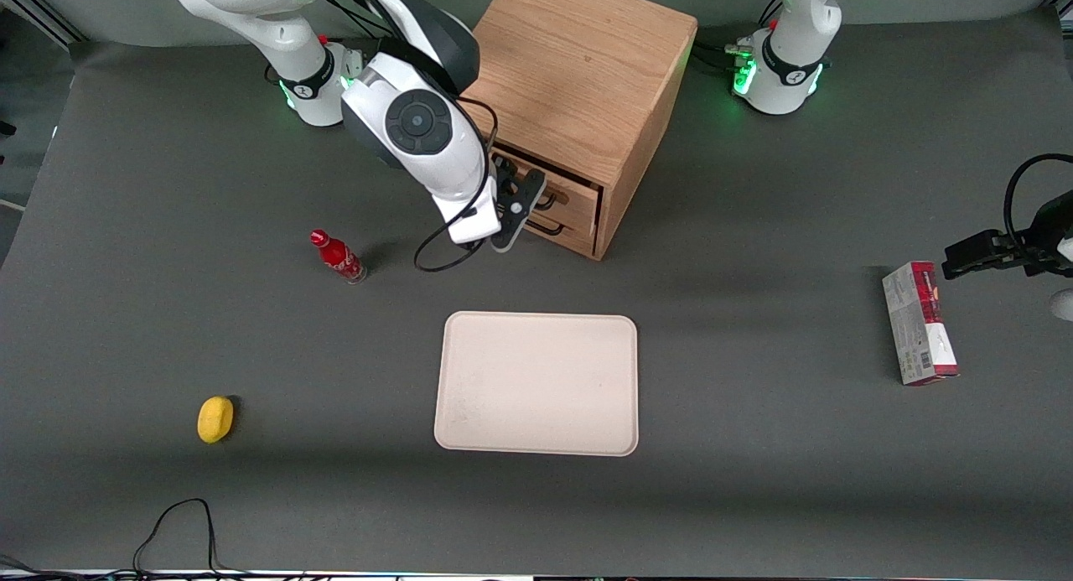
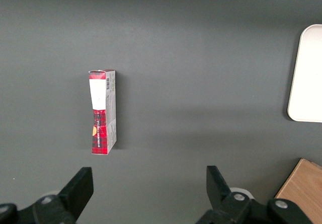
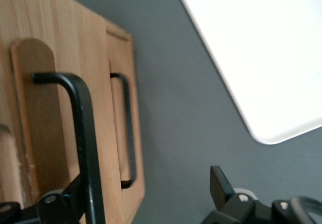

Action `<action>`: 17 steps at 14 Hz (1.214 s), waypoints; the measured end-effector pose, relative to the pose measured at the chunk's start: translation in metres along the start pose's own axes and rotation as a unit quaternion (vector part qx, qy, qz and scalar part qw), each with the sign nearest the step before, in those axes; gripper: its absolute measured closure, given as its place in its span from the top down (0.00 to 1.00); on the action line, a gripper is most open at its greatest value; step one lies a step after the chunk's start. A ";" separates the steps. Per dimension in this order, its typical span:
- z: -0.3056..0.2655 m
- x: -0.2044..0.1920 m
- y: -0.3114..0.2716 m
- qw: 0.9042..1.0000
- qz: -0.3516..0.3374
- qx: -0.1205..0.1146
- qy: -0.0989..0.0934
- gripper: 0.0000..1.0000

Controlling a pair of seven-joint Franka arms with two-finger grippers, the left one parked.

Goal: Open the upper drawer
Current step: 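Pull the upper drawer outward by its handle with the right gripper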

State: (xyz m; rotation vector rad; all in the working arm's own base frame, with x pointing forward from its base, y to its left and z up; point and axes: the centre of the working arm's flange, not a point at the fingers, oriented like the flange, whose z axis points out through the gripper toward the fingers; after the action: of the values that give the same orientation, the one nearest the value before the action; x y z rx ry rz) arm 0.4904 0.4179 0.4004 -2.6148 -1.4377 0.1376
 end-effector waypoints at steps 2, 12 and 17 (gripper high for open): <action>-0.008 0.003 0.036 1.000 0.009 -0.009 0.013 1.00; -0.036 -0.014 0.165 0.998 0.021 -0.040 0.049 1.00; -0.041 -0.015 0.171 0.997 0.019 -0.057 0.046 1.00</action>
State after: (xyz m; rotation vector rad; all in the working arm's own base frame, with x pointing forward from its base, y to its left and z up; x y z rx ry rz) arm 0.6306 0.3114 0.4099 -2.6997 -1.4064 -0.0603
